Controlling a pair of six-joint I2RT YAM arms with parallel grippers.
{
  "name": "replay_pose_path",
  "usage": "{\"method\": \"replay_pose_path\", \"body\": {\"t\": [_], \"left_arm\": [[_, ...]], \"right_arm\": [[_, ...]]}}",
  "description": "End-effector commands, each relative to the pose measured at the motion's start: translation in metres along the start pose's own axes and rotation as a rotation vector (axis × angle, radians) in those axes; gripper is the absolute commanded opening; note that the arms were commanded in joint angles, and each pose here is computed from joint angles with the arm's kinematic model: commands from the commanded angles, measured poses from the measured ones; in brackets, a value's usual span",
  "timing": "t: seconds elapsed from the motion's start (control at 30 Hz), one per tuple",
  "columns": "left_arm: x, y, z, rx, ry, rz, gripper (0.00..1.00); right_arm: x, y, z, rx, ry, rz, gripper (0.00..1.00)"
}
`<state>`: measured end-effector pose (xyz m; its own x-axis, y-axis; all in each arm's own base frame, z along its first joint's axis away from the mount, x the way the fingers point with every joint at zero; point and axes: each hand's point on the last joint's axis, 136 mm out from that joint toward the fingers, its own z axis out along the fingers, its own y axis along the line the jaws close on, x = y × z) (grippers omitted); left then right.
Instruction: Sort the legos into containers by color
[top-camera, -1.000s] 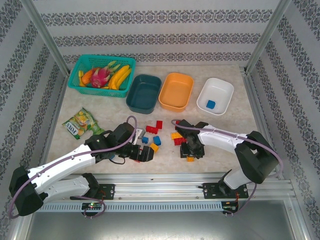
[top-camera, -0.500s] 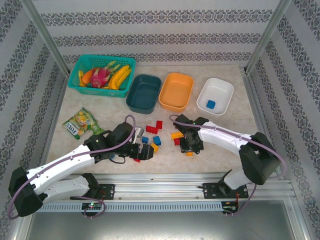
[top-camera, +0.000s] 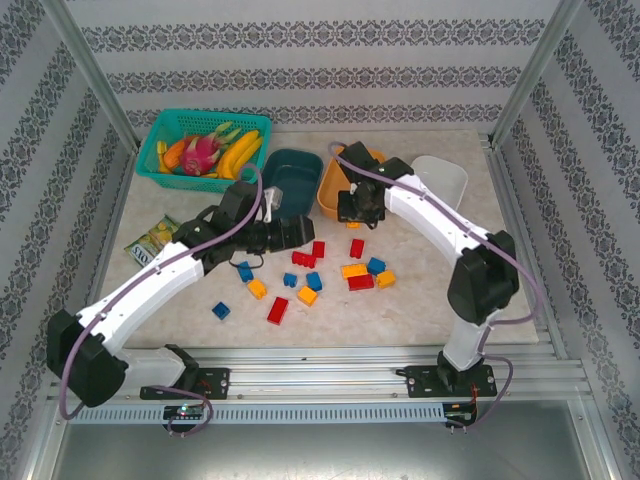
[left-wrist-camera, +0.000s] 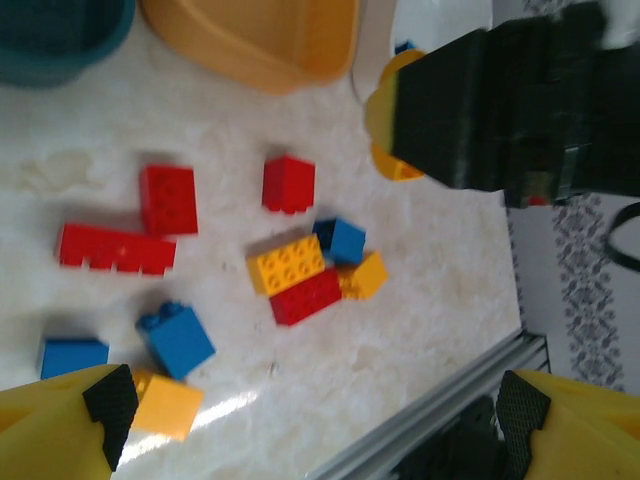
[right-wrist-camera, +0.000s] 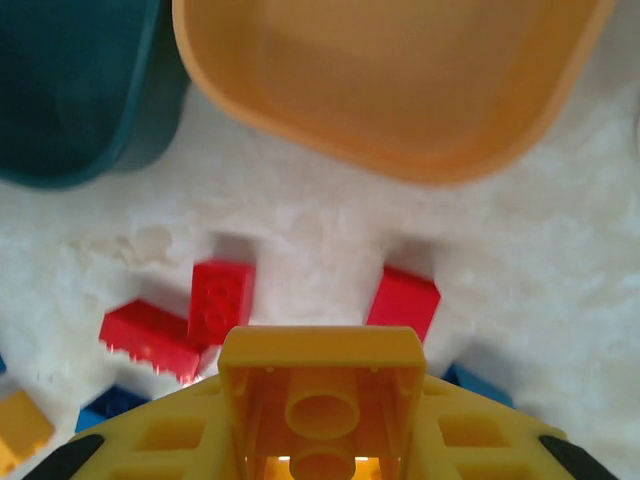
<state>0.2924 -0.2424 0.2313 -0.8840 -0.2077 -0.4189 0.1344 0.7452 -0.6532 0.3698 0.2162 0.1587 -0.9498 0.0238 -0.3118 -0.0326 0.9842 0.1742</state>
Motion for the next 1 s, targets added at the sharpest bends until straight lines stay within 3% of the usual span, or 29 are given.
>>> {"method": "replay_pose_path", "body": {"t": [0.0,0.27,0.6,0.97], "left_arm": [[-0.029,-0.005,-0.003,0.025,-0.054,0.006,0.95],[-0.064,0.034,0.003,-0.056,-0.137,-0.119,0.94],[-0.07,0.029,0.016,-0.013,-0.115,-0.128,0.94],[-0.075,0.022,0.017,0.002,-0.101,-0.118,0.94]], "right_arm": [[-0.013,0.005,0.002,-0.006,0.018,-0.039,0.26],[-0.04,0.036,0.03,-0.06,0.025,-0.032,0.25],[-0.077,-0.001,0.082,0.013,0.016,0.07,0.25],[-0.096,-0.04,0.145,0.056,0.113,0.157,0.29]]}}
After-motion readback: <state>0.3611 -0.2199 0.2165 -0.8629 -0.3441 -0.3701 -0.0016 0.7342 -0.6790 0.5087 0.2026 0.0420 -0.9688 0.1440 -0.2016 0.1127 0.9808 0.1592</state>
